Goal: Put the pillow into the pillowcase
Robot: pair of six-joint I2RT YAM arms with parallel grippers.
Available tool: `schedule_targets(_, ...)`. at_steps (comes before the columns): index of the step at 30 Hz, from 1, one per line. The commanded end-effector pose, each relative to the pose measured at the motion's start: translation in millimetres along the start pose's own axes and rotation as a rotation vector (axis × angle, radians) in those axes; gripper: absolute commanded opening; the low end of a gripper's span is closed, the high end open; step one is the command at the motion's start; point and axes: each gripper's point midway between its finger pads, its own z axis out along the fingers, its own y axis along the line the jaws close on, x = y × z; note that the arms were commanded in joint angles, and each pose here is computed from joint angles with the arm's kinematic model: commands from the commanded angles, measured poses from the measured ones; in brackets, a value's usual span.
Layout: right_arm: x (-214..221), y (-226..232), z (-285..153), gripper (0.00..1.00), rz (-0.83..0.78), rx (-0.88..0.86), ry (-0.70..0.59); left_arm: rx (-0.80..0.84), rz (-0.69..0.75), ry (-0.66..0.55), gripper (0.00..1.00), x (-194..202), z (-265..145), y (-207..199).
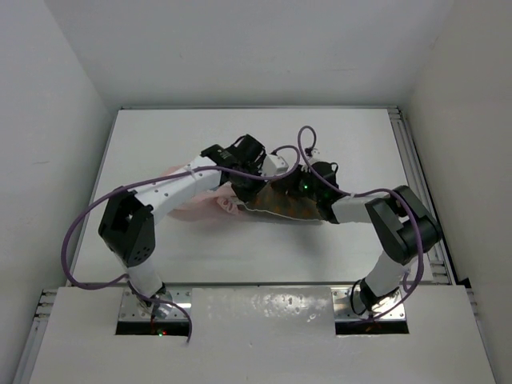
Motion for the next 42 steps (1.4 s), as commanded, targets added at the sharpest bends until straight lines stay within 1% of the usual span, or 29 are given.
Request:
schedule_targets(1, -85.8, 75.9, -17.7, 0.00, 0.134, -0.275, -0.292, 0.075, 0.011, -0.076, 0.00, -11.1, -12.0, -11.2)
schedule_targets(3, -97.1, 86.2, -31.8, 0.00, 0.137, -0.307, -0.344, 0.064, -0.020, -0.093, 0.00, -10.9, -17.1, 0.1)
schedule_targets(4, -93.5, 83.7, -36.6, 0.00, 0.140, -0.299, -0.345, 0.054, -0.030, -0.095, 0.00, -9.7, -18.9, 5.1)
schedule_targets(8, -103.3, 89.5, -64.2, 0.00, 0.114, -0.302, -0.416, -0.021, -0.091, -0.093, 0.00, 2.5, -25.3, 34.7)
schedule_targets(10, -107.5, 90.7, -75.4, 0.00, 0.099, -0.293, -0.442, -0.022, -0.108, -0.085, 0.03, 8.8, -23.7, 38.1)
schedule_targets(11, -107.1, 91.6, -76.5, 0.00, 0.093, -0.290, -0.441, -0.018, -0.109, -0.087, 0.03, 9.3, -23.7, 38.1)
schedule_targets(12, -103.6, 90.6, -76.3, 0.00, 0.087, -0.278, -0.428, 0.006, -0.096, -0.089, 0.06, 9.3, -21.5, 32.9)
schedule_targets(14, -101.5, 90.7, -73.4, 0.00, 0.095, -0.277, -0.430, 0.051, -0.069, -0.099, 0.08, 3.7, -17.5, 20.7)
schedule_targets(17, -89.2, 95.6, -57.5, 0.00, 0.138, -0.312, -0.387, 0.115, -0.004, -0.120, 0.08, -11.0, -12.8, -0.1)
schedule_targets(18, -87.6, 104.8, -53.7, 0.00, 0.137, -0.343, -0.382, 0.152, 0.015, -0.151, 0.08, -21.5, -16.0, -7.5)
schedule_targets(21, -71.5, 94.5, -33.0, 0.00, 0.148, -0.305, -0.337, 0.229, 0.036, -0.197, 0.08, -37.1, -20.2, -22.4)
schedule_targets(23, -63.9, 86.0, -21.2, 0.00, 0.160, -0.282, -0.320, 0.258, 0.041, -0.210, 0.08, -39.8, -20.6, -27.0)
schedule_targets(26, -61.3, 85.7, -9.1, 0.00, 0.175, -0.302, -0.310, 0.294, 0.036, -0.228, 0.08, -42.8, -19.6, -32.2)
schedule_targets(27, -62.9, 93.6, -5.9, 0.00, 0.160, -0.329, -0.298, 0.303, 0.034, -0.238, 0.08, -45.5, -20.3, -33.6)
schedule_targets(29, -55.9, 94.1, -0.2, 0.00, 0.144, -0.333, -0.275, 0.328, -0.003, -0.262, 0.08, -50.6, -22.1, -33.3)
schedule_targets(31, -50.8, 89.3, 1.0, 0.00, 0.143, -0.320, -0.264, 0.320, -0.036, -0.255, 0.08, -47.4, -20.8, -27.0)
schedule_targets(33, -42.5, 80.8, -0.9, 0.00, 0.127, -0.297, -0.248, 0.266, -0.052, -0.231, 0.15, -41.2, -19.5, -15.4)
schedule_targets(34, -36.2, 74.7, -3.2, 0.00, 0.125, -0.276, -0.229, 0.175, -0.075, -0.199, 0.29, -35.2, -18.0, 0.4)
schedule_targets(35, -32.8, 72.5, -2.2, 0.00, 0.117, -0.266, -0.218, 0.103, -0.094, -0.179, 0.35, -31.0, -16.8, 13.4)
schedule_targets(36, -25.1, 66.5, -3.2, 0.00, 0.113, -0.244, -0.195, -0.053, -0.135, -0.141, 0.43, -23.4, -14.7, 40.9)
schedule_targets(37, -22.1, 65.5, -4.2, 0.00, 0.112, -0.243, -0.185, -0.123, -0.148, -0.127, 0.43, -20.6, -14.5, 52.5)
schedule_targets(38, -17.9, 63.5, -4.7, 0.00, 0.114, -0.239, -0.173, -0.187, -0.161, -0.114, 0.47, -17.5, -14.6, 63.7)
schedule_targets(40, -13.3, 68.7, -4.7, 0.00, 0.108, -0.260, -0.153, -0.298, -0.170, -0.095, 0.50, -14.1, -14.1, 84.3)
schedule_targets(42, -10.8, 70.6, -4.4, 0.00, 0.097, -0.265, -0.143, -0.346, -0.174, -0.098, 0.55, -16.0, -10.7, 94.0)
